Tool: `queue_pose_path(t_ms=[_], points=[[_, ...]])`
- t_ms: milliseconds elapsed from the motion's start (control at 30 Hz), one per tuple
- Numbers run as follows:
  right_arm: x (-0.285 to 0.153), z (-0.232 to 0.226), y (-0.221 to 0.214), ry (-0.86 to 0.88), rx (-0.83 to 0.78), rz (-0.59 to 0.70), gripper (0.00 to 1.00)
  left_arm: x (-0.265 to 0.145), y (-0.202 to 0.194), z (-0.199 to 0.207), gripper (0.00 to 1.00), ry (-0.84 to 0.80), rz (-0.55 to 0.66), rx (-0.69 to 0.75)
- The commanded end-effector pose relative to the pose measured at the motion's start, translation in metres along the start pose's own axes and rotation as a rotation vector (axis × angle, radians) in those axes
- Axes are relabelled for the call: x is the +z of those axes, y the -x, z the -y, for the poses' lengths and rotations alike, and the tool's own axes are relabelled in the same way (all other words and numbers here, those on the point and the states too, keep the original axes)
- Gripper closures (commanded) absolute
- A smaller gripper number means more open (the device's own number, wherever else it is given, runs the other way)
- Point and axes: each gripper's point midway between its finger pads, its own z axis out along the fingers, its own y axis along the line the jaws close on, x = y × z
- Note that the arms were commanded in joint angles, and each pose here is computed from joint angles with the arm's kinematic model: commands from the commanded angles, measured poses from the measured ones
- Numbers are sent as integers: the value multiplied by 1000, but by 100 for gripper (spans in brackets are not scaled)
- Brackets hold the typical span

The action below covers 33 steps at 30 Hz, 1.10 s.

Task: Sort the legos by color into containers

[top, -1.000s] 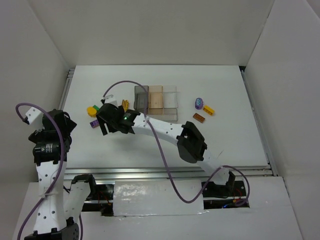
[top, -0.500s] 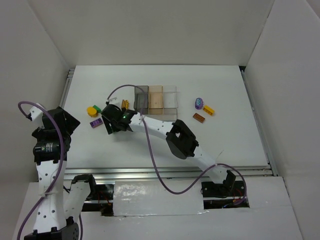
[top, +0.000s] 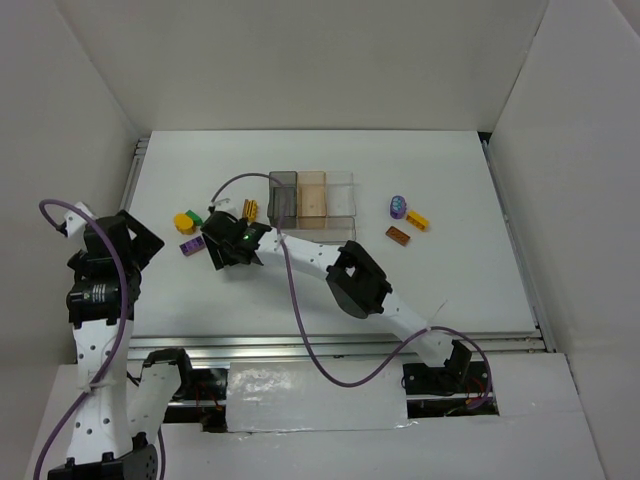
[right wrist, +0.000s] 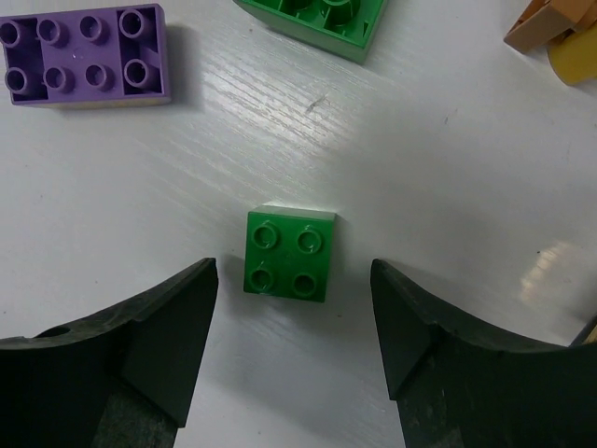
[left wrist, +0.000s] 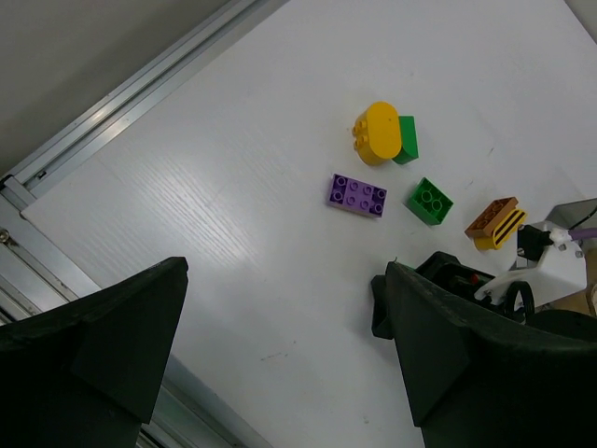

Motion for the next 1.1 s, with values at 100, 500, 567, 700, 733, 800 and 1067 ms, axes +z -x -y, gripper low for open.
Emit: queue_pose_path(t_ms=[100, 500, 567, 700, 733, 800, 1067], points=[[3, -14, 21, 30, -16, 70, 28, 3, 4, 9, 0, -45, 8, 17], [3, -15, 17, 33, -32, 54, 46, 2, 2, 13, 0, -61, -1, 28], [3, -13, 15, 29, -33, 48, 57, 2, 1, 13, 1, -64, -2, 30], [0, -12, 13, 34, -35, 42, 75, 2, 2, 15, 0, -68, -1, 30], [1, -11, 8, 36, -37, 35, 83, 2, 2, 15, 1, -68, -2, 31], [-9, -19, 12, 86, -49, 36, 100, 3, 1, 16, 1, -70, -8, 36], [-116, -15, 68, 204, -30, 216, 100, 4, -1, 19, 0, -84, -16, 45]])
